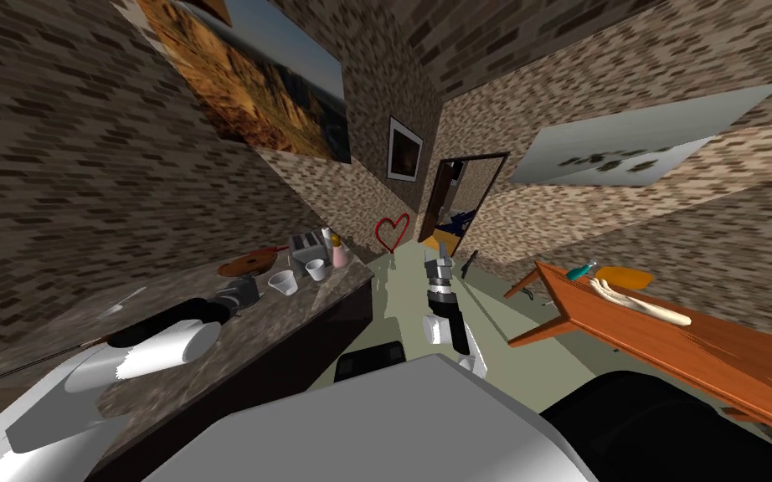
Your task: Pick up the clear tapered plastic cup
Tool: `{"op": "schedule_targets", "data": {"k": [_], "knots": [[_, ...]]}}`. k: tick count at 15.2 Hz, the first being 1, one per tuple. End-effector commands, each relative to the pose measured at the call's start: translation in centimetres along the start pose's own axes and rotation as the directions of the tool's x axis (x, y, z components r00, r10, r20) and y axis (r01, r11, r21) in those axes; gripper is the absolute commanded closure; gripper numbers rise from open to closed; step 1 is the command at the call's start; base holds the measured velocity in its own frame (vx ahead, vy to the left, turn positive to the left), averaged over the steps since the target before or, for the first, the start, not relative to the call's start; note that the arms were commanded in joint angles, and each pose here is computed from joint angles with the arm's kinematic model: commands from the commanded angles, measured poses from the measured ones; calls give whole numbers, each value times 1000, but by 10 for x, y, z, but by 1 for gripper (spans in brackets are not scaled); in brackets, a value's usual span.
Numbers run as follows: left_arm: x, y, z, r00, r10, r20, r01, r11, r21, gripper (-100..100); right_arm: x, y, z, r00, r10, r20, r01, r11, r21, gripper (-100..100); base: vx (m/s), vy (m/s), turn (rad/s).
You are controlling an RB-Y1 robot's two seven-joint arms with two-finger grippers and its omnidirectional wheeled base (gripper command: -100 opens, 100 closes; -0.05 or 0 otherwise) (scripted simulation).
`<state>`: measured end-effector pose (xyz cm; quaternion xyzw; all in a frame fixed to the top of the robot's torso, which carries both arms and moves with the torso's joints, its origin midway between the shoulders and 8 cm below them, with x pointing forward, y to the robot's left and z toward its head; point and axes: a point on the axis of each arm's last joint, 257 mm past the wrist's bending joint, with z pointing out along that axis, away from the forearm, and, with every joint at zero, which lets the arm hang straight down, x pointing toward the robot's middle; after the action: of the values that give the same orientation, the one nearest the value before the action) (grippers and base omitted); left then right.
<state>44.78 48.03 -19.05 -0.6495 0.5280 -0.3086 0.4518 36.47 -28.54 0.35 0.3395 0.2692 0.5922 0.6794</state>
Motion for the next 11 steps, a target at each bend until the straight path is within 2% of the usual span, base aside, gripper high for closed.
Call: {"op": "schedule_targets", "data": {"k": [1, 2, 3, 6, 7, 9, 10, 11], "knots": [[-5, 9, 0, 1000, -2, 12, 2, 999, -44, -100, 0, 0, 0, 1000, 0, 0, 0, 1000, 0, 0, 6, -10, -60], [-5, 10, 0, 1000, -2, 13, 2, 999, -49, -100, 0, 0, 0, 1000, 0, 0, 0, 1000, 0, 0, 0, 0, 0], [-16, 9, 3, 1000, -7, 29, 9, 997, -72, -100, 0, 0, 0, 1000, 0, 0, 0, 1000, 0, 0, 7, -14, -131], [-18, 20, 2, 999, -6, 37, 11, 994, -113, -100, 0, 0, 0, 1000, 0, 0, 0, 1000, 0, 0, 4, -8, -68], [-28, 18, 3, 999, -13, 52, 20, 991, -136, -100, 0, 0, 0, 1000, 0, 0, 0, 1000, 0, 0, 8, -12, -131], [-30, 29, 2, 998, -11, 61, 22, 984, -176, -100, 0, 0, 0, 1000, 0, 0, 0, 1000, 0, 0, 9, -9, -114], [-40, 25, 3, 997, -19, 75, 33, 981, -190, -100, 0, 0, 0, 1000, 0, 0, 0, 1000, 0, 0, 13, -14, -112], [-41, 31, 2, 997, -18, 79, 34, 977, -211, -100, 0, 0, 0, 1000, 0, 0, 0, 1000, 0, 0, 14, -14, -126]]}}
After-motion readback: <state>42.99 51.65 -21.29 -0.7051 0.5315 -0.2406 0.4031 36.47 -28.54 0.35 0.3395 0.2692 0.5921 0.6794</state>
